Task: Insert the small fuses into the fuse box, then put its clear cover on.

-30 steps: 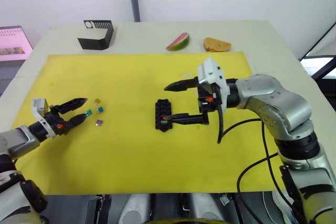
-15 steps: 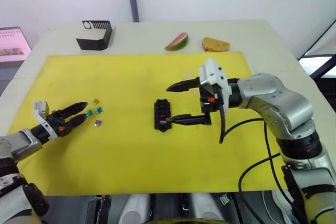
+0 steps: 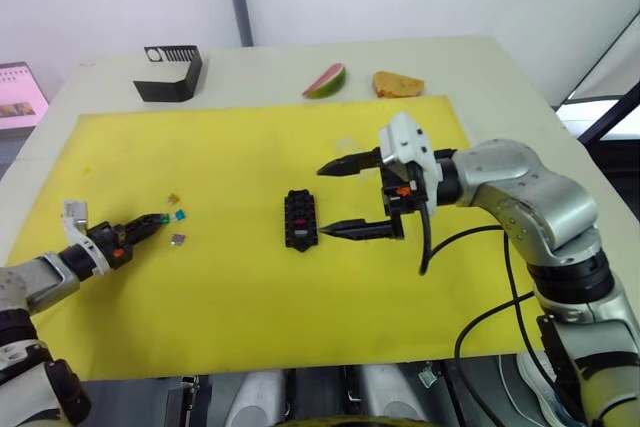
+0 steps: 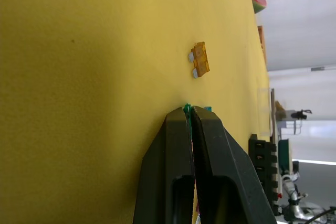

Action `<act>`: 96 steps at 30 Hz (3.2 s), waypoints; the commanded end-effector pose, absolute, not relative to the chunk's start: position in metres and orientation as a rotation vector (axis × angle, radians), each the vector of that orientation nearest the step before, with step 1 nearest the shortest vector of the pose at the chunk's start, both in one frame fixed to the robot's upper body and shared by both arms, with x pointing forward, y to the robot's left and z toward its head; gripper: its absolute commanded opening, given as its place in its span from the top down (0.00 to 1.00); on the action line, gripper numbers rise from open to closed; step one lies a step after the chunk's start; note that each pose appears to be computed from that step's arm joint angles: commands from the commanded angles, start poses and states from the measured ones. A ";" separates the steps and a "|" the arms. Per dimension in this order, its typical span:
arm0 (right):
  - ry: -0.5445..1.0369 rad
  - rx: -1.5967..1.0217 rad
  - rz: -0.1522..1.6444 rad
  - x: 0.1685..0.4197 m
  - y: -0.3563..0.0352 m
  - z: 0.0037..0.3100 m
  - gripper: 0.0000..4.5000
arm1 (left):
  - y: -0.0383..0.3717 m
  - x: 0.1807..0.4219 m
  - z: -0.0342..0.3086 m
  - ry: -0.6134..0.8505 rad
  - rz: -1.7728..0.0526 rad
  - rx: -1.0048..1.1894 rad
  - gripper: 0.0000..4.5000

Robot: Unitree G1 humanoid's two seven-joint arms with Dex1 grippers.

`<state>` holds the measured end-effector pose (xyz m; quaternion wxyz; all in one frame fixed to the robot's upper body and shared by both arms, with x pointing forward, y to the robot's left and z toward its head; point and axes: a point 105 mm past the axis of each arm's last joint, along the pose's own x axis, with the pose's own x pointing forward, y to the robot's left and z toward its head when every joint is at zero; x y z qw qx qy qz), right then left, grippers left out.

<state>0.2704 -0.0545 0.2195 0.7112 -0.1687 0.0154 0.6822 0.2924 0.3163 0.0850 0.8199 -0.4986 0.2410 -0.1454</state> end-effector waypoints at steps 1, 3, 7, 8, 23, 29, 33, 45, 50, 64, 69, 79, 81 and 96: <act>-0.028 -0.395 1.517 0.270 -0.052 0.230 0.00 | 0.345 0.290 0.108 0.406 -0.231 -1.034 0.99; -0.040 -0.379 1.516 0.271 -0.051 0.231 0.00 | 0.348 0.288 0.123 0.354 -0.250 -1.030 0.99; -0.049 -0.336 1.520 0.270 -0.052 0.234 0.00 | 0.342 0.284 0.146 0.293 -0.304 -1.011 0.99; -0.051 -0.311 1.522 0.270 -0.053 0.236 0.00 | 0.342 0.282 0.155 0.263 -0.319 -1.001 0.99; -0.044 -0.070 1.455 0.283 -0.051 0.250 0.00 | 0.272 0.291 0.249 0.015 -0.680 -0.896 0.99; -0.035 0.007 1.396 0.288 -0.046 0.255 0.00 | 0.220 0.296 0.265 0.016 -0.871 -0.920 0.99; -0.038 0.081 1.381 0.286 -0.038 0.258 0.00 | 0.193 0.302 0.274 0.036 -0.958 -0.978 0.99; -0.022 0.444 1.211 0.309 -0.019 0.282 0.00 | 0.136 0.318 0.282 0.099 -1.146 -1.059 0.99; -0.018 0.506 1.161 0.311 -0.018 0.283 0.00 | 0.128 0.316 0.282 0.084 -1.167 -1.090 0.99; -0.034 0.616 1.111 0.314 -0.021 0.294 0.39 | 0.121 0.315 0.282 0.049 -1.175 -1.085 1.00; -0.029 0.626 1.094 0.317 -0.022 0.296 0.39 | 0.119 0.313 0.283 0.048 -1.191 -1.083 1.00; -0.023 0.623 1.099 0.316 -0.020 0.296 0.39 | 0.117 0.315 0.282 0.048 -1.193 -1.085 1.00; -0.022 0.621 1.100 0.315 -0.020 0.296 0.39 | 0.117 0.315 0.282 0.048 -1.193 -1.085 1.00; -0.011 0.604 1.127 0.310 -0.019 0.295 0.65 | 0.116 0.314 0.280 0.043 -1.205 -1.080 1.00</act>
